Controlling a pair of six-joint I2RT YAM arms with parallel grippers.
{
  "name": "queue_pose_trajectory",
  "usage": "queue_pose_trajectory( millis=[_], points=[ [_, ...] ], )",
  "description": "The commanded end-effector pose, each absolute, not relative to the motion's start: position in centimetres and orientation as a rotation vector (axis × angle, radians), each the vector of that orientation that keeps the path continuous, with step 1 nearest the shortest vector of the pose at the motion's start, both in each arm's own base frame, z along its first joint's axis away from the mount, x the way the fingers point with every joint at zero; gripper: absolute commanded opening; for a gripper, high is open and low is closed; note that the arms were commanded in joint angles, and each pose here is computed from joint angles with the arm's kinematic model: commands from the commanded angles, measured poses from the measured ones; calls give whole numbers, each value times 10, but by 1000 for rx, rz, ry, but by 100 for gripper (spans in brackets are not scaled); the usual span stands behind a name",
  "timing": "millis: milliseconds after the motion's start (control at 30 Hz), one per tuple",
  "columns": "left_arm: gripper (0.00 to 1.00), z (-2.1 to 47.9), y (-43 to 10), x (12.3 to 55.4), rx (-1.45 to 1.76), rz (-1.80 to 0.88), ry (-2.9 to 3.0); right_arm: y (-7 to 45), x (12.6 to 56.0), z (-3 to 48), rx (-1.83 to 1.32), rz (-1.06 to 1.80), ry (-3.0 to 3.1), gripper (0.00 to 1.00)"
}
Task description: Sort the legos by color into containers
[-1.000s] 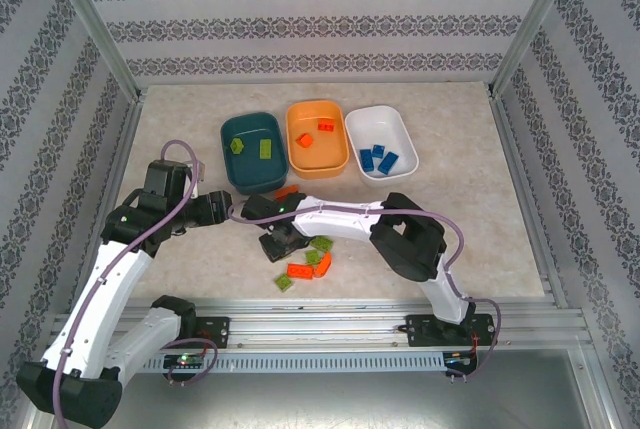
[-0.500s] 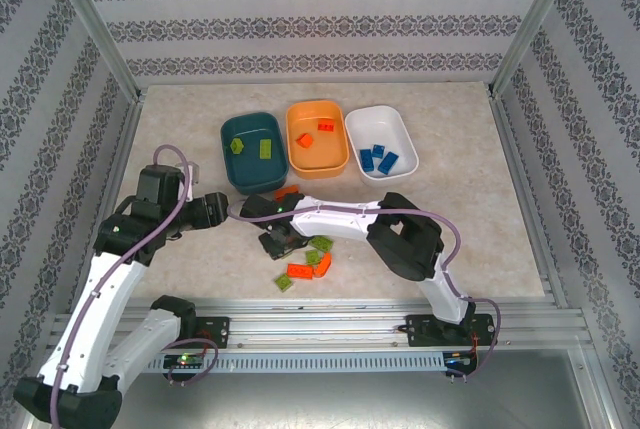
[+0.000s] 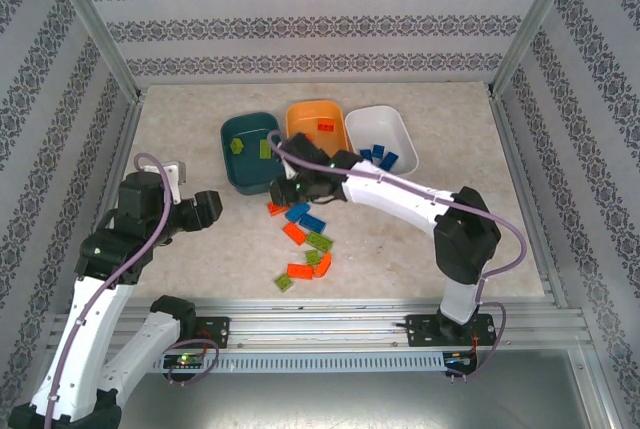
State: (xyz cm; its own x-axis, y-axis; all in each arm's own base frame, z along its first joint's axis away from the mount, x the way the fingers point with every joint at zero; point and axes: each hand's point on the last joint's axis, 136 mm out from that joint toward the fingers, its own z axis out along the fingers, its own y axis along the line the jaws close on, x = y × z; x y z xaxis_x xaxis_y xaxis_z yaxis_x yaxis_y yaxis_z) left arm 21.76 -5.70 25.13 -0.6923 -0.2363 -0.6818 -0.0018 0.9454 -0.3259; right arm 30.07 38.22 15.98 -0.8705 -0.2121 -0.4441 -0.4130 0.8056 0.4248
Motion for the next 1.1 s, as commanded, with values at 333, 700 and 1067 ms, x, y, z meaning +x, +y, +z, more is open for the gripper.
queue_pose_trajectory(
  millis=[333,700,1067],
  points=[
    [82,204,-104,201,-107,-731,2483,441,448,158,-372,942,2554,31],
    [84,178,-105,194,-116,-709,2564,467,496,120,-186,1137,2517,49],
    [82,179,-110,193,-102,-730,2585,458,484,180,-251,1153,2440,60]
  ],
)
